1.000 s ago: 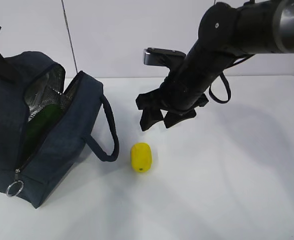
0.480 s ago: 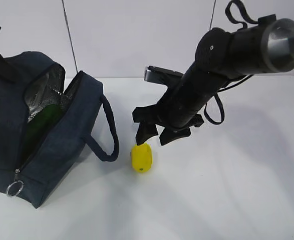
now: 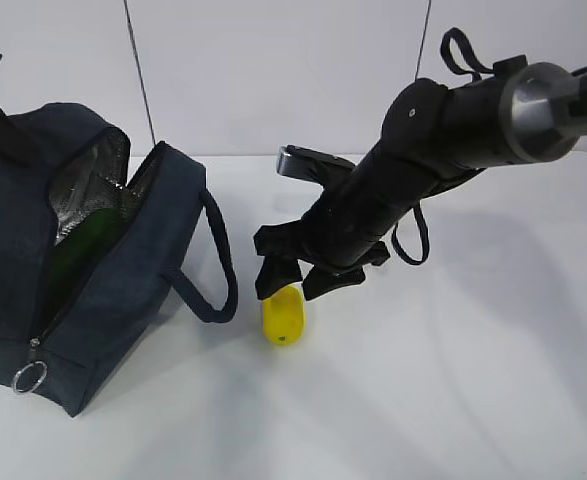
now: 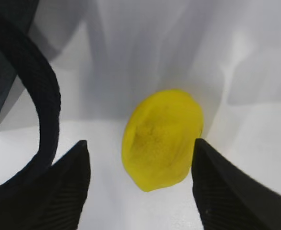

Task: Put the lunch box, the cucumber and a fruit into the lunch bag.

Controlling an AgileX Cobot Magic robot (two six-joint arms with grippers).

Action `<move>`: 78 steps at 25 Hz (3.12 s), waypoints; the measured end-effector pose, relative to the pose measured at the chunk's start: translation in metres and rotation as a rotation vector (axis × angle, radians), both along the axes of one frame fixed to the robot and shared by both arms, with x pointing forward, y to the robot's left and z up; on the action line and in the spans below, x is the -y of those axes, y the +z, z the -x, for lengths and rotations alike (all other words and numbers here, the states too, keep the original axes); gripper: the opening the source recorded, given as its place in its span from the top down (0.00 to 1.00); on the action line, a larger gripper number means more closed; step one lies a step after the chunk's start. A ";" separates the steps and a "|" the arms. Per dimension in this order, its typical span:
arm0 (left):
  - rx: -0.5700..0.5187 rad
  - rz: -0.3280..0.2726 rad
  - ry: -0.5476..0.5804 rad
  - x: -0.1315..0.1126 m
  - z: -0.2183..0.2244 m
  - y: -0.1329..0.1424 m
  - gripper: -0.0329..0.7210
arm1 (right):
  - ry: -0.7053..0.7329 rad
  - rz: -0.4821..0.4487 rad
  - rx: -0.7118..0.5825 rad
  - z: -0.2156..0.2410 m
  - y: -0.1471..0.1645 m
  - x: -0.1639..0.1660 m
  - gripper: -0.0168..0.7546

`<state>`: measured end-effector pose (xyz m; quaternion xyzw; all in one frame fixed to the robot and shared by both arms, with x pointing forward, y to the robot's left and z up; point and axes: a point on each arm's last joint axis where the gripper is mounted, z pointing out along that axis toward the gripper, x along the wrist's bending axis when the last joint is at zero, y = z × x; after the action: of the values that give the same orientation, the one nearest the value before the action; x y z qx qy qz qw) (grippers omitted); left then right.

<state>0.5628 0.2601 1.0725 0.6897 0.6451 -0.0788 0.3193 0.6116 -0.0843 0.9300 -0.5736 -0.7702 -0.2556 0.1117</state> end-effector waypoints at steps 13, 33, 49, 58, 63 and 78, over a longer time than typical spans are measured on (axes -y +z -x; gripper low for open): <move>0.000 0.000 0.000 0.000 0.000 0.000 0.96 | 0.016 0.009 0.041 -0.004 -0.007 0.000 0.23; 0.000 0.000 0.000 0.000 0.000 0.000 0.96 | -0.039 -0.013 -0.005 -0.008 -0.030 -0.003 0.23; 0.000 0.000 0.000 0.000 0.000 0.000 0.96 | -0.042 -0.018 -0.010 -0.008 -0.030 -0.004 0.50; 0.000 0.000 0.000 0.000 0.000 0.000 0.96 | -0.021 -0.021 -0.047 -0.004 -0.030 -0.004 0.51; 0.000 0.000 0.000 0.000 0.000 0.000 0.96 | 0.005 -0.026 -0.060 -0.009 -0.023 0.000 0.51; 0.000 0.000 0.000 0.000 0.000 0.000 0.96 | -0.025 -0.136 0.115 -0.008 0.072 0.017 0.51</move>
<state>0.5628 0.2601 1.0725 0.6899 0.6449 -0.0787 0.3193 0.6200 -0.1009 1.0022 -0.5584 -0.7491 -0.3411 0.1028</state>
